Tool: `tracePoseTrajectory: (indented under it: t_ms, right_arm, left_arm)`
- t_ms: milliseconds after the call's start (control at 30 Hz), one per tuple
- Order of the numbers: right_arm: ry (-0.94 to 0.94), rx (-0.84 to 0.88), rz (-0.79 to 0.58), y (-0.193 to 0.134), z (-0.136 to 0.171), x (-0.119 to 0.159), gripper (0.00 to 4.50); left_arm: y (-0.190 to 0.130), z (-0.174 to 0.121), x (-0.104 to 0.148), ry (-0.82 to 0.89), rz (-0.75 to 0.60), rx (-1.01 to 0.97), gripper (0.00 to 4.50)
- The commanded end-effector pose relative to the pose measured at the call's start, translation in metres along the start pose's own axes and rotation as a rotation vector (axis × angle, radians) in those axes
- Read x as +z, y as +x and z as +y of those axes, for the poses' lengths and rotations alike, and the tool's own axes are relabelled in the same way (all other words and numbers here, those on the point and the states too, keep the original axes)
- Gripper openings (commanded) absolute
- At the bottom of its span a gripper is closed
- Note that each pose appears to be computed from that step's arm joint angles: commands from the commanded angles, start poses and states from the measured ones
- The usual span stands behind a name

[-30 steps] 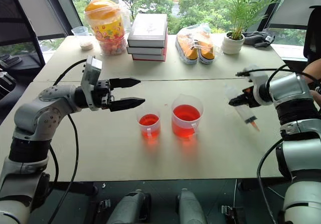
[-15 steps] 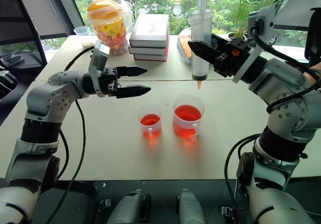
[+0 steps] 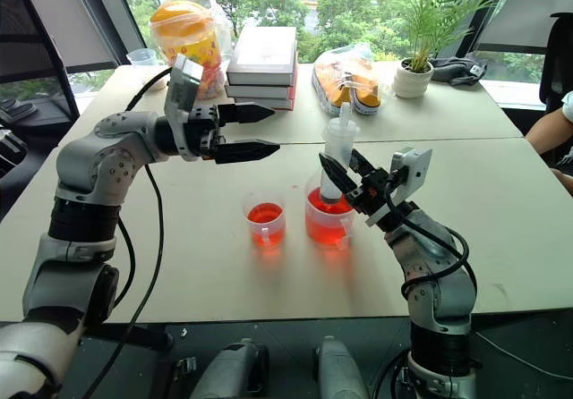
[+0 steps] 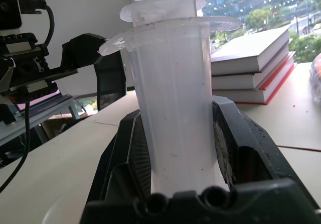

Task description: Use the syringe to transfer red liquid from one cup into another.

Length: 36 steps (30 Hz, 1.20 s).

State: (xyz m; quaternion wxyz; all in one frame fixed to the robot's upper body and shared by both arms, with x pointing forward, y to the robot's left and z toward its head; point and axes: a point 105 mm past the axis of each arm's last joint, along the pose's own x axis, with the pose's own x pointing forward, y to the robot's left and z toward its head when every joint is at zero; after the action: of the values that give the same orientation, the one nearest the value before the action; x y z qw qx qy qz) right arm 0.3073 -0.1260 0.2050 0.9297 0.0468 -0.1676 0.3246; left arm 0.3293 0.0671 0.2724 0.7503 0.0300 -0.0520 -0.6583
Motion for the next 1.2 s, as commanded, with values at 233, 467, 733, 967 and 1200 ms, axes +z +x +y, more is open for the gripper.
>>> tracePoseTrajectory:
  t_ms: [233,467,733,967,1200]
  right_arm:
    - [-0.092,0.007,0.0,-0.003,0.007,-0.008,1.36]
    - [-0.107,0.019,0.025,-0.004,0.009,-0.013,1.36]
    - [-0.124,0.027,0.041,-0.004,0.01,-0.014,1.36]
    - [-0.132,0.037,0.059,-0.006,0.01,-0.015,1.36]
    - [-0.104,0.069,0.094,-0.009,0.015,-0.019,1.36]
  left_arm:
    - [0.026,-0.009,0.01,0.016,-0.008,-0.105,4.5]
    - [0.053,-0.017,0.011,0.001,-0.026,-0.185,4.5]
    - [0.07,-0.026,0.008,-0.014,-0.03,-0.253,4.5]
    - [0.082,-0.027,0.008,-0.02,-0.036,-0.265,2.78]
    - [0.086,-0.024,0.014,-0.009,-0.062,-0.262,0.08]
